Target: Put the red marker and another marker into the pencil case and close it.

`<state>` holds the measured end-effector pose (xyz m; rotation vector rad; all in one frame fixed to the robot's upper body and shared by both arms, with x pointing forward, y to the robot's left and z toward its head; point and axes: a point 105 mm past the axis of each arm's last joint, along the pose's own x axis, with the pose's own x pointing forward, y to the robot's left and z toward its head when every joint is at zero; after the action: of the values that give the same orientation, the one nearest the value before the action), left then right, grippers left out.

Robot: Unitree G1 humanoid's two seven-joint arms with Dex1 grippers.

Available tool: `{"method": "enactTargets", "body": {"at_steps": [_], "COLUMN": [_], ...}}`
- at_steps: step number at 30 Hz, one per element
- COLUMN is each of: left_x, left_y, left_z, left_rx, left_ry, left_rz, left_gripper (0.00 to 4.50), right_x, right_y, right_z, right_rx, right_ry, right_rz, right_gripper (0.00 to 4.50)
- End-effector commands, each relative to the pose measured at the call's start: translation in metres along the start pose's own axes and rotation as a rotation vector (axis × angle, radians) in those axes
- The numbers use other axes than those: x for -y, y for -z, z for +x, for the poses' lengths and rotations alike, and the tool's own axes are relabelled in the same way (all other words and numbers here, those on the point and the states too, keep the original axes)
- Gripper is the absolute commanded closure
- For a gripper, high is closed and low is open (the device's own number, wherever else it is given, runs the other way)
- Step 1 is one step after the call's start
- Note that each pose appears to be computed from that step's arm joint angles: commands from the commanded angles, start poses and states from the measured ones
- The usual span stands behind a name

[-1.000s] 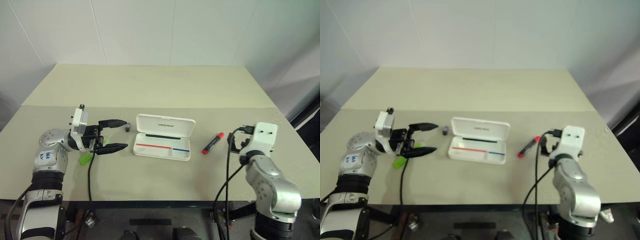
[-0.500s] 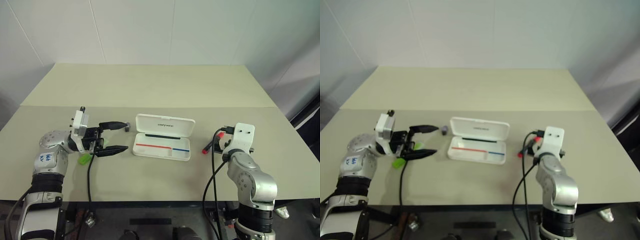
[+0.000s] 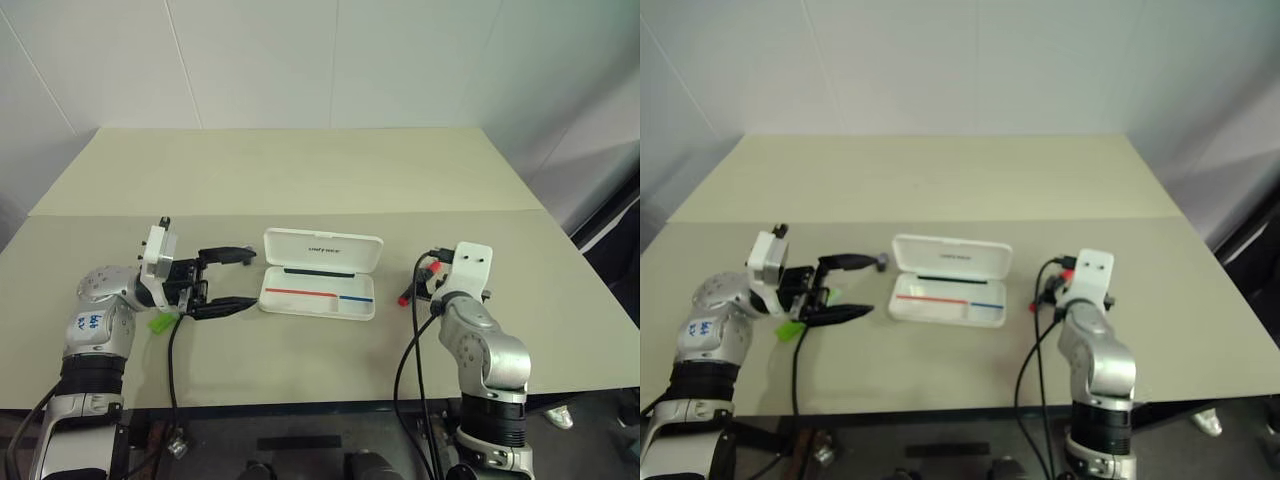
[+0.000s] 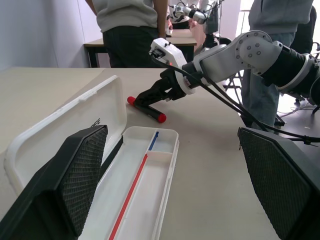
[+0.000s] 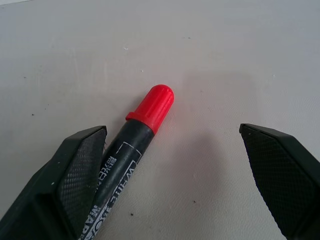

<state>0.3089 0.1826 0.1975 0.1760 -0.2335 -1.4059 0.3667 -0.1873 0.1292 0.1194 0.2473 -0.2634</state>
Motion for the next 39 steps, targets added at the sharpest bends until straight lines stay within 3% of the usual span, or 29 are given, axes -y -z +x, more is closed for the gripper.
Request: {"method": "enactTargets", "body": {"at_steps": [1, 15, 18, 28, 35, 39], "left_x": [0.002, 0.006, 0.006, 0.005, 0.003, 0.001], "left_y": [-0.012, -0.013, -0.014, -0.013, -0.012, -0.011], "left_z": [-0.001, -0.003, -0.003, 0.000, 0.005, 0.008], "left_rx": [0.024, 0.019, 0.018, 0.021, 0.031, 0.036], "left_ry": [-0.005, -0.031, -0.033, -0.021, 0.000, 0.014], "left_rz": [0.045, 0.047, 0.047, 0.038, 0.035, 0.033], "left_gripper": [0.03, 0.03, 0.00, 0.00, 0.00, 0.00], "right_x": [0.000, 0.000, 0.010, 0.041, 0.057, 0.052], "right_y": [0.000, 0.016, 0.026, 0.020, -0.008, -0.046], "right_z": [0.003, 0.012, 0.013, 0.006, -0.004, -0.018], "right_rx": [0.002, -0.077, -0.127, -0.093, 0.043, 0.192], "right_ry": [0.024, 0.050, 0.100, 0.172, 0.086, -0.060], "right_rz": [0.001, -0.010, -0.014, -0.025, -0.146, -0.299], "right_gripper": [0.00, 0.00, 0.58, 3.75, 3.89, 3.89]}}
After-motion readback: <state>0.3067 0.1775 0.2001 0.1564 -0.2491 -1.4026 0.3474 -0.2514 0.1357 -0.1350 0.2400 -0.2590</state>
